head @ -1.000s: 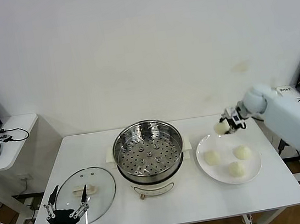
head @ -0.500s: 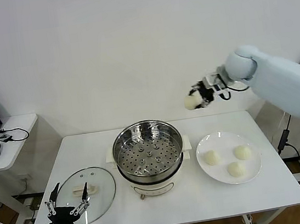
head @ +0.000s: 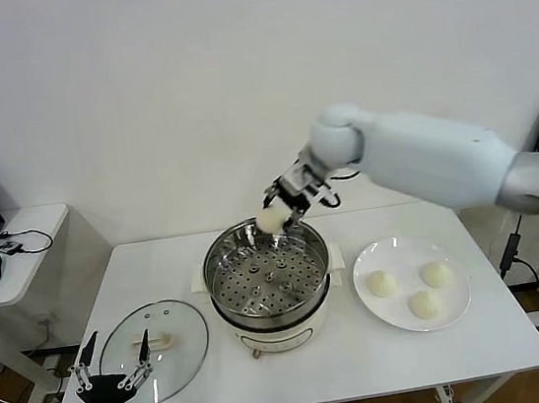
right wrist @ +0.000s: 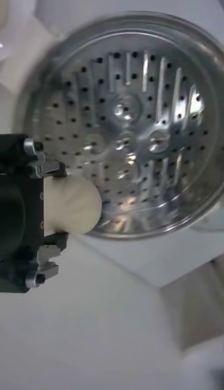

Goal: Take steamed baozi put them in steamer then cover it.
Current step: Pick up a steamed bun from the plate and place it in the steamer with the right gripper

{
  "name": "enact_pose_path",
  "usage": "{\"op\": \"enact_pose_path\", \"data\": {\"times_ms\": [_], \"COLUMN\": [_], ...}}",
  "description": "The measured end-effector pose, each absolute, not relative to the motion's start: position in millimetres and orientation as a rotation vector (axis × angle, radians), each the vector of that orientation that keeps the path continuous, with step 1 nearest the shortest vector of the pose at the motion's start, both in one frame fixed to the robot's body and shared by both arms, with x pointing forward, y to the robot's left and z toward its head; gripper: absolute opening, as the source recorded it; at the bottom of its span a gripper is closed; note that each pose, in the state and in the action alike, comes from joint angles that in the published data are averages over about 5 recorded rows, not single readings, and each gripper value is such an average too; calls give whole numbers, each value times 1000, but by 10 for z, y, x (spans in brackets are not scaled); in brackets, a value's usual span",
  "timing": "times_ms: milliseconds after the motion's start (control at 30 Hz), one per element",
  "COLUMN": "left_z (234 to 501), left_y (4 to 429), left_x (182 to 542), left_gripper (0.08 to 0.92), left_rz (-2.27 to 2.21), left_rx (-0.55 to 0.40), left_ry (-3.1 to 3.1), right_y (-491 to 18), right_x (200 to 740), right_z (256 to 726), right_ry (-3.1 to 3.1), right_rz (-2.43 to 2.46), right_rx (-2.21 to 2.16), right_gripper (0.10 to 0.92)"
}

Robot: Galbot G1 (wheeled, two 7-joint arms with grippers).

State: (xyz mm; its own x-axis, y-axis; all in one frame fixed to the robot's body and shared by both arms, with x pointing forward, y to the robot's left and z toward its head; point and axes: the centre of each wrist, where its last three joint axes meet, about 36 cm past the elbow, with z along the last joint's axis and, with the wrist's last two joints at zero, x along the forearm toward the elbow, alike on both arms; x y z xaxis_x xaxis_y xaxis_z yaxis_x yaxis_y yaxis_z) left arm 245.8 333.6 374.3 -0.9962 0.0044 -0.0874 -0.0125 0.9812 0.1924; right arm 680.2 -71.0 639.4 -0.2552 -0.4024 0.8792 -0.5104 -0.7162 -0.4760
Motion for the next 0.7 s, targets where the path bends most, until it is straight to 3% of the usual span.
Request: {"op": "enact_pose_path", "data": {"times_ms": [700], "left_z": [3702], "left_y": [3355], "left_x": [2476], "left_gripper": [823], "left_rz": [291], "left_rx": [-25], "left_ry": [3039], "right_y": [-366], "right_x": [6994], "right_z": [5814], "right_ry": [-782], "right_rz": [2402], "right_rx": [1930], "right_gripper": [577]}}
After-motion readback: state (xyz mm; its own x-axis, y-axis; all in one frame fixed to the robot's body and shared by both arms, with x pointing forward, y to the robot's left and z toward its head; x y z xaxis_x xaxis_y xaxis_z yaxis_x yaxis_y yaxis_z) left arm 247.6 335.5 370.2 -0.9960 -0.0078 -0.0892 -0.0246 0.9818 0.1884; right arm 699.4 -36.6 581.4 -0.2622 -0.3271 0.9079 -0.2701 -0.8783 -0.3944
